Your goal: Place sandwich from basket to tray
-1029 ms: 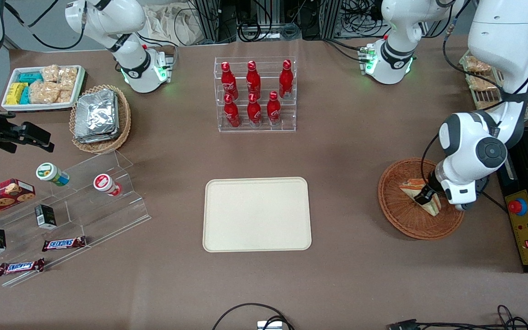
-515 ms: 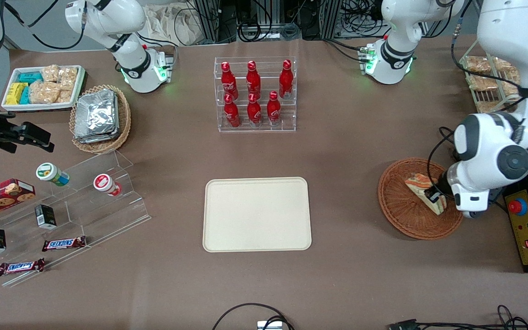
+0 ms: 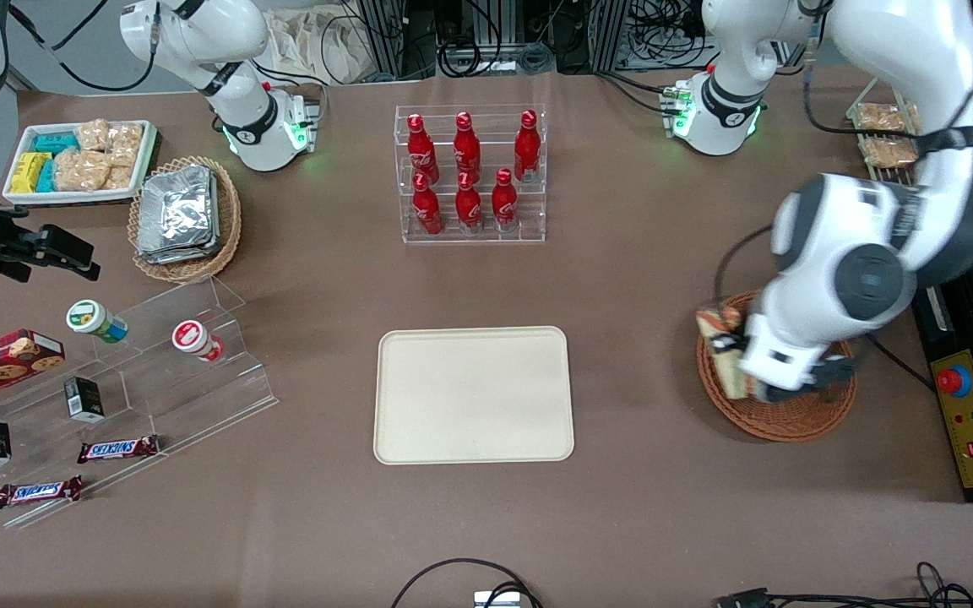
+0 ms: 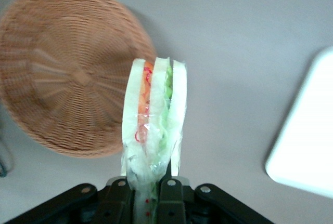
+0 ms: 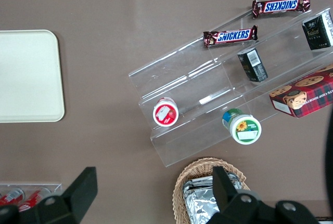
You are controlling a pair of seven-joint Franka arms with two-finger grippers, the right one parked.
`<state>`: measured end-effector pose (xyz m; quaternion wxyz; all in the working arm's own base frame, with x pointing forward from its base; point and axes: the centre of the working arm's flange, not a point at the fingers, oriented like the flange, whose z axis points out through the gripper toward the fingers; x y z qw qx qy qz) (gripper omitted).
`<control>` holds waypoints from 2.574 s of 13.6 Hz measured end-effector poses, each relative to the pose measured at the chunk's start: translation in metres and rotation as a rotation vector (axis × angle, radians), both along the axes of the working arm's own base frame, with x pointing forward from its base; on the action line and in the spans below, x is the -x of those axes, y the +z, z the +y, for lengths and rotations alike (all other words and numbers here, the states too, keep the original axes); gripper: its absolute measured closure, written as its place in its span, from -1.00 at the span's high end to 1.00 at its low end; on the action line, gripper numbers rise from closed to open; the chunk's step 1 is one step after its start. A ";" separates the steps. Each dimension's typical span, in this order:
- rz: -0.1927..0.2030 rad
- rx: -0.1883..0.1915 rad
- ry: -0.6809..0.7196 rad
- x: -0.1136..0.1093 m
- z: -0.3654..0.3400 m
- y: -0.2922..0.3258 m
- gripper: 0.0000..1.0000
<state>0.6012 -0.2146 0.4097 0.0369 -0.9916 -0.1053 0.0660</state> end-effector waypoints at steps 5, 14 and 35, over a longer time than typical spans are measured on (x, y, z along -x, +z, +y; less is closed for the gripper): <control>-0.004 0.019 -0.145 0.029 -0.163 -0.069 -0.65; -0.105 0.105 -0.118 -0.006 -0.213 -0.173 -0.67; 0.005 0.091 -0.231 0.063 0.096 0.068 1.00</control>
